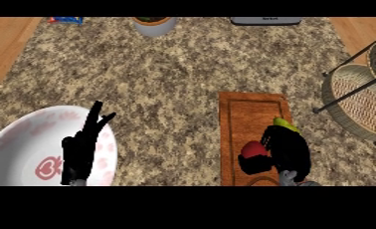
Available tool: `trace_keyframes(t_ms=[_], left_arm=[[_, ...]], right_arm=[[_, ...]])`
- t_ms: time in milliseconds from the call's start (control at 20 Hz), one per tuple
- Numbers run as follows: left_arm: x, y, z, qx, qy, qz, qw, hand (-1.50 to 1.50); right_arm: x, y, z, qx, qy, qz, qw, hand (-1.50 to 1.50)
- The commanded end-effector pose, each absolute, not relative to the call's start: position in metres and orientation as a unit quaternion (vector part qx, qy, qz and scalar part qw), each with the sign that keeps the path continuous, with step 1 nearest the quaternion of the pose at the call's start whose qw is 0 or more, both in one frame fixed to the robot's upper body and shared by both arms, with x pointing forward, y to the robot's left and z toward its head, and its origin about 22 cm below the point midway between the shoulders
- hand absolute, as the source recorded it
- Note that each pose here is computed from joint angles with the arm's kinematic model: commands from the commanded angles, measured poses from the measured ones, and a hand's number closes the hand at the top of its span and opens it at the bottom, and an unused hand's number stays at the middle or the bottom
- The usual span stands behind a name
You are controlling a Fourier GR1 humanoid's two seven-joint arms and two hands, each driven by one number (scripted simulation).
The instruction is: Pick the tomato from the cutting board and place it in the tiered basket
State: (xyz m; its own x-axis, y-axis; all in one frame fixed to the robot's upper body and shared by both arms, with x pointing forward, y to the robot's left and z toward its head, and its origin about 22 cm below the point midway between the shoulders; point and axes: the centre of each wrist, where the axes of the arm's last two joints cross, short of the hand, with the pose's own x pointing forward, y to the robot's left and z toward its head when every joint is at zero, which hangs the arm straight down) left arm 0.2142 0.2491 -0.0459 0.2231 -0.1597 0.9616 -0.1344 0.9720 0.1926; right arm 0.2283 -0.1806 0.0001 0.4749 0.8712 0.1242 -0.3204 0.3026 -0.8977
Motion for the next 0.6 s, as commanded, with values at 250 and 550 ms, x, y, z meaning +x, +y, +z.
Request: trace_keyframes(t_ms=[250,550], left_arm=[[0.198,0.261,-0.057,0.145,-0.595,0.02,0.79,0.0],[0.186,0.262,-0.057,0.14,-0.593,0.018,0.793,0.0]], right_arm=[[0.18,-0.389,0.038,-0.469,-0.351,0.409,0.7,1.5],[0.155,-0.469,0.096,-0.463,-0.473,0.273,0.698,1.5]])
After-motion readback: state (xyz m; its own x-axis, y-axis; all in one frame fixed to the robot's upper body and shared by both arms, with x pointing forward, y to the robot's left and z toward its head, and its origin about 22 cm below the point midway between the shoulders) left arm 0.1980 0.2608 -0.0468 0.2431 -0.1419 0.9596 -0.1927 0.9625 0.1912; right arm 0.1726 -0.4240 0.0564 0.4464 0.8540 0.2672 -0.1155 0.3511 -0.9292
